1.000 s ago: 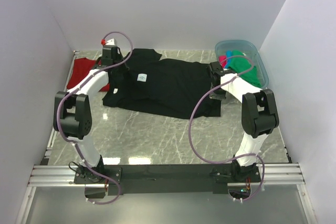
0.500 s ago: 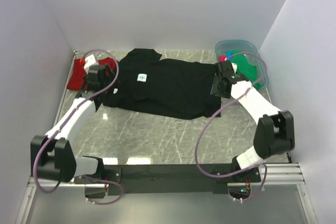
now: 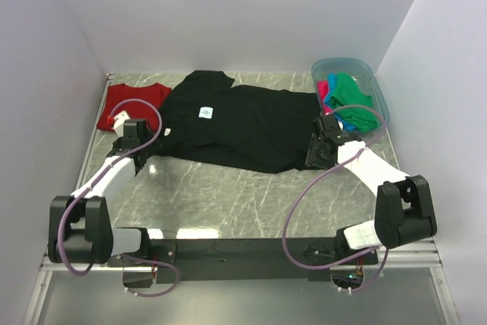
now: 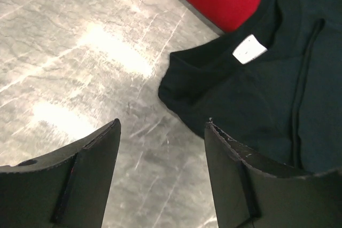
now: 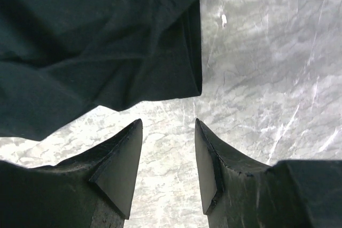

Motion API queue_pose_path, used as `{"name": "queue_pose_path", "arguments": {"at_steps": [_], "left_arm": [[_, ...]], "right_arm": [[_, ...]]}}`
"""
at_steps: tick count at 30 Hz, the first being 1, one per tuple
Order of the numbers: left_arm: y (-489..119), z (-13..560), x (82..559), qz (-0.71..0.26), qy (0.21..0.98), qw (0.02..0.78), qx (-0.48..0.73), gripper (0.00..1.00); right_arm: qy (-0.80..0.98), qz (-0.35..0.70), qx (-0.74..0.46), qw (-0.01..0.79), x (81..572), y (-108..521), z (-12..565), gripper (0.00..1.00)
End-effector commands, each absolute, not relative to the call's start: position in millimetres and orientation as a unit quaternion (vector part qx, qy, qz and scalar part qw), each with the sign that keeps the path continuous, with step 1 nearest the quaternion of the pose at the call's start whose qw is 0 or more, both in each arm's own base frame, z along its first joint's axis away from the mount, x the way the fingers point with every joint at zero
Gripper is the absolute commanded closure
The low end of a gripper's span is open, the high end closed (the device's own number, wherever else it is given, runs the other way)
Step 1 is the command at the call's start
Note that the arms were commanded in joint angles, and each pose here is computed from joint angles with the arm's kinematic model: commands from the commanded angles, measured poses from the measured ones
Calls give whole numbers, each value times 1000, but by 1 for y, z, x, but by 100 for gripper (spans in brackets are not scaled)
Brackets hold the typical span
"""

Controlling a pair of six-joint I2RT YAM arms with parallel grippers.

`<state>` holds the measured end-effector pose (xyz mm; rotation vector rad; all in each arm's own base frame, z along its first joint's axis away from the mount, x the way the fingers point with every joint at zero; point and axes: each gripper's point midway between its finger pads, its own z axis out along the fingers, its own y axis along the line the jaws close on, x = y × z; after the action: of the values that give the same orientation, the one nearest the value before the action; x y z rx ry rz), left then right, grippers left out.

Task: Fold and stack the t-shirts
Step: Fold the tshirt

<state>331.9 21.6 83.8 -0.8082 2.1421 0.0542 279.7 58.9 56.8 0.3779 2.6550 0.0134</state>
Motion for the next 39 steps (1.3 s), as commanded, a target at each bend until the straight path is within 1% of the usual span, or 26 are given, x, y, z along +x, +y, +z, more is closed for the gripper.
{"name": "queue_pose_path", "arguments": {"at_steps": [1, 6, 20, 24, 26, 27, 28, 30, 31, 32, 33, 36, 37, 38, 39], "left_arm": [[19, 87, 350, -10, 845, 431, -317, 31], [13, 86, 364, -30, 849, 429, -306, 32], [13, 67, 366, -64, 857, 409, -306, 33], [10, 58, 364, -69, 864, 395, -305, 34], [10, 58, 366, -74, 860, 403, -305, 36], [10, 57, 366, -75, 860, 402, -306, 38], [9, 56, 367, -76, 860, 402, -305, 43], [8, 53, 368, -78, 862, 398, -304, 50], [8, 52, 368, -79, 862, 398, -304, 58], [9, 52, 368, -78, 863, 395, -305, 62], [9, 51, 369, -76, 864, 394, -304, 70], [12, 53, 371, -70, 863, 396, -305, 80], [15, 55, 372, -69, 861, 400, -307, 89], [15, 55, 373, -70, 861, 400, -307, 93], [16, 56, 374, -71, 861, 399, -308, 100]], "right_arm": [[956, 9, 151, 252, 289, 57, 60, 49], [959, -15, 160, 235, 282, 50, 44, 49], [957, -10, 179, 227, 303, 44, 31, 49], [956, -9, 183, 227, 305, 43, 29, 49], [957, -11, 185, 224, 306, 42, 27, 49], [956, -10, 187, 225, 307, 42, 28, 49], [956, -10, 188, 223, 307, 41, 27, 49], [956, -10, 189, 226, 310, 42, 28, 49], [955, -11, 191, 226, 312, 41, 27, 49], [955, -10, 192, 226, 313, 41, 27, 49], [955, -10, 192, 227, 314, 41, 28, 50], [954, -8, 194, 227, 316, 41, 27, 50], [954, -9, 195, 226, 316, 41, 25, 50], [954, -9, 196, 226, 317, 40, 24, 50], [954, -8, 198, 225, 318, 40, 24, 50]]}}
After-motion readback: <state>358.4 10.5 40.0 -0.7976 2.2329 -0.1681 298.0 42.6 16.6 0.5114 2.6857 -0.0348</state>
